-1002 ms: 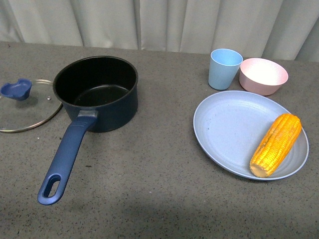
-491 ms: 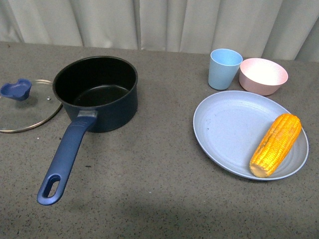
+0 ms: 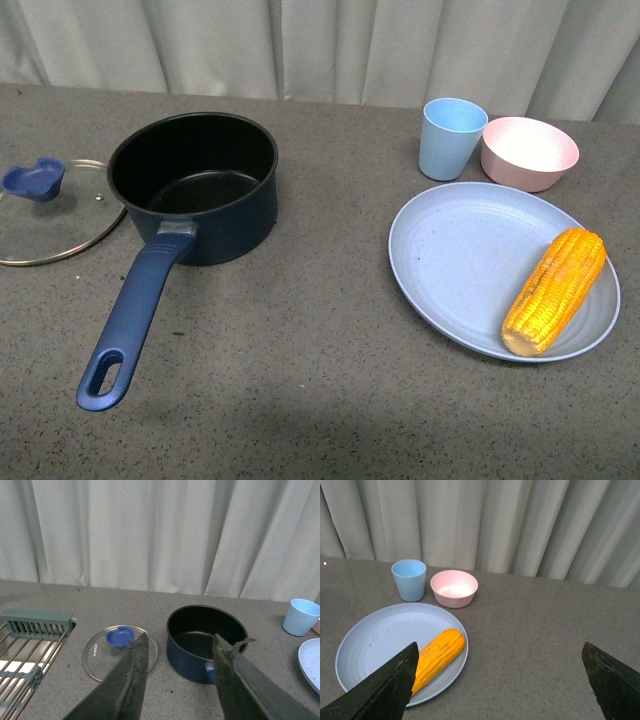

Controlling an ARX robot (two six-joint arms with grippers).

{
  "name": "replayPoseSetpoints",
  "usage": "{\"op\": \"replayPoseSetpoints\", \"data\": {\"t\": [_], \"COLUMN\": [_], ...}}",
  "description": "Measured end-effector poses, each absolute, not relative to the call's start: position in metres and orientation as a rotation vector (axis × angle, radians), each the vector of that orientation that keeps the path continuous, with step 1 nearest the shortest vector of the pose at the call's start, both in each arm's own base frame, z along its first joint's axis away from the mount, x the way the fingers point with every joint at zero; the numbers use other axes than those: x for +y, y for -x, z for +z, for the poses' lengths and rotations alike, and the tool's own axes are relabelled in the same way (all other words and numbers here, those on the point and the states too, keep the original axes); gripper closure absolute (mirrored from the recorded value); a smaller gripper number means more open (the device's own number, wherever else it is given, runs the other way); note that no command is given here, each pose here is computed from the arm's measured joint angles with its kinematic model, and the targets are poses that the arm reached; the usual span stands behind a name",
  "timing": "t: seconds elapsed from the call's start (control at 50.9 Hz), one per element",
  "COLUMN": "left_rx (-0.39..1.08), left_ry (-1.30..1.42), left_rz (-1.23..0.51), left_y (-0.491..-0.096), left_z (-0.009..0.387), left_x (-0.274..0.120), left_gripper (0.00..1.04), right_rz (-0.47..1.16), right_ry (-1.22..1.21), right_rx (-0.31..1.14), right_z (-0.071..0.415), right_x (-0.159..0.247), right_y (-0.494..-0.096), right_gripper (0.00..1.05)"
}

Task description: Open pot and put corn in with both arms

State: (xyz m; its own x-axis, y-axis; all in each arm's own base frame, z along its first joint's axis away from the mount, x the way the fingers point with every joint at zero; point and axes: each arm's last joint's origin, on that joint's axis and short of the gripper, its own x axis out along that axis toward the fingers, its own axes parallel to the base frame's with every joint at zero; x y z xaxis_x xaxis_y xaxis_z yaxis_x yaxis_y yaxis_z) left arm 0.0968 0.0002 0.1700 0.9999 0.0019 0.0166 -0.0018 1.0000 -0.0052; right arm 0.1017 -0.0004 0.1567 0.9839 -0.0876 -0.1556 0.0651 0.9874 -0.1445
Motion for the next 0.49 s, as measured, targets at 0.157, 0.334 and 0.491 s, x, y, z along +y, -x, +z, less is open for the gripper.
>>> {"op": "replayPoseSetpoints", "data": {"t": [0.157,0.334,0.491], "left_rx": [-0.017,-0.017,-0.017], "left_ry": [0.005,0.004,0.004], "left_rz": [0.001,0.001,0.001], "left_y": [-0.097,-0.097,-0.097], "left_z": [0.170,0.170,0.170], "left_x": [0.000,0.000,0.000], "left_gripper": [0.32,0.05,0.07], "right_rz": [-0.069,-0.092,-0.156], "right_ry": [0.107,0.012,-0.112], "right_rx": [0.213,0.367,0.626], "right_z": [0.166,0.158,0.125], "right_x": [-0.001,0.001,0.009], "right_y": [-0.125,-0.182,-0.237], "right_gripper": [0.09,0.09,0.09]}}
